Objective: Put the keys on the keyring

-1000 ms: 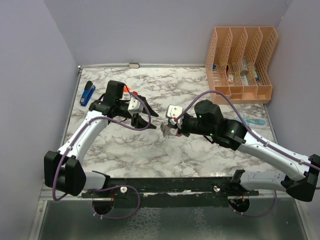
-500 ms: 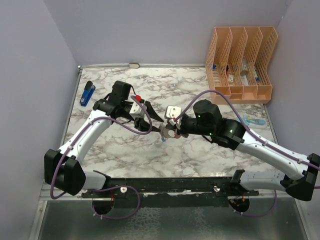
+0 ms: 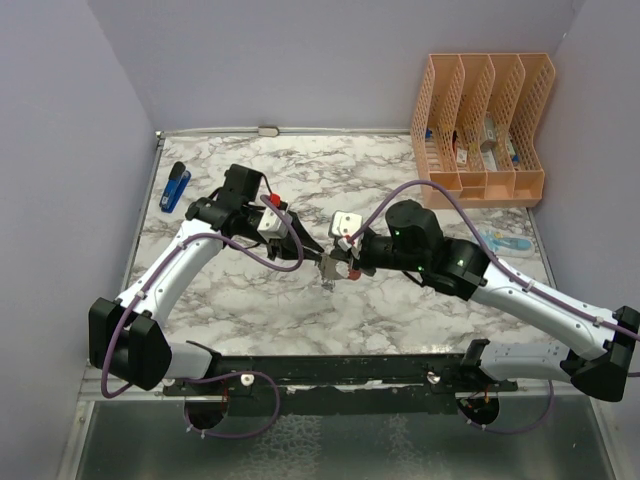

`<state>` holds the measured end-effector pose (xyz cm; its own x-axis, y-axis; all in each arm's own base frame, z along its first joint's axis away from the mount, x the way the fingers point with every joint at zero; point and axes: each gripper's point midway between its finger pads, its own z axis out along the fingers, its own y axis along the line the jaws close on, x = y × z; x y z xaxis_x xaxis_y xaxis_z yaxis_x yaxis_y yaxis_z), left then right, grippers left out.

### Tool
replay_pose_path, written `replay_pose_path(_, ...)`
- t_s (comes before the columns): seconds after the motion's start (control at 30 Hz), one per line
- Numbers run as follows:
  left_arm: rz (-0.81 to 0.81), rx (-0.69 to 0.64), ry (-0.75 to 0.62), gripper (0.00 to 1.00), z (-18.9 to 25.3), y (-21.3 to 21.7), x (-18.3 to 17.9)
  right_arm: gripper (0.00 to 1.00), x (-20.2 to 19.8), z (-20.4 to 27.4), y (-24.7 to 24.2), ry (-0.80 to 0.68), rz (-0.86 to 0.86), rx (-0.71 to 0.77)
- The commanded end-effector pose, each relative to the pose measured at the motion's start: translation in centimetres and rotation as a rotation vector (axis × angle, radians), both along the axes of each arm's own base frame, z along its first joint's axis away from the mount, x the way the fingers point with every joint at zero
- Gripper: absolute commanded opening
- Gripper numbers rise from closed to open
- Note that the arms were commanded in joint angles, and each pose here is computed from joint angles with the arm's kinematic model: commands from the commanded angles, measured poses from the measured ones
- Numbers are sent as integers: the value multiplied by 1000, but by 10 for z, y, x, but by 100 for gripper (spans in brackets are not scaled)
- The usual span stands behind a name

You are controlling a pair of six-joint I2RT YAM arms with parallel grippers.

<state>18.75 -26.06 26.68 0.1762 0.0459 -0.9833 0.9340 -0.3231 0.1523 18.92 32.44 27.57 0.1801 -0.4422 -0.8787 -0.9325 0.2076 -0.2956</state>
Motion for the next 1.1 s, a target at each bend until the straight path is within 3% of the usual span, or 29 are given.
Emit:
replay_pose_path(0.0, -15, -20, -35, 19, 10, -1, -3, 1, -2, 13, 5, -17, 15, 60)
replay_pose_path(0.13, -16, -18, -30, 3, 9, -1, -3, 1, -3, 14, 4, -19, 15, 65)
replay_pose_path(0.2, -16, -19, -32, 0, 10, -1, -3, 1, -3, 14, 4, -19, 14, 66)
replay_pose_path(0.93, 60, 129, -92, 0, -2, 1, 3, 1, -3, -21, 7, 101, -5, -40)
replay_pose_path(1.0, 64, 135, -96, 0, -1, 2, 3, 5, -4, -24, 7, 108, -7, -40)
replay_pose_path(1.07, 59, 128, -92, 0, 1, 2, 1, 15, -5, -23, 7, 105, -2, -20)
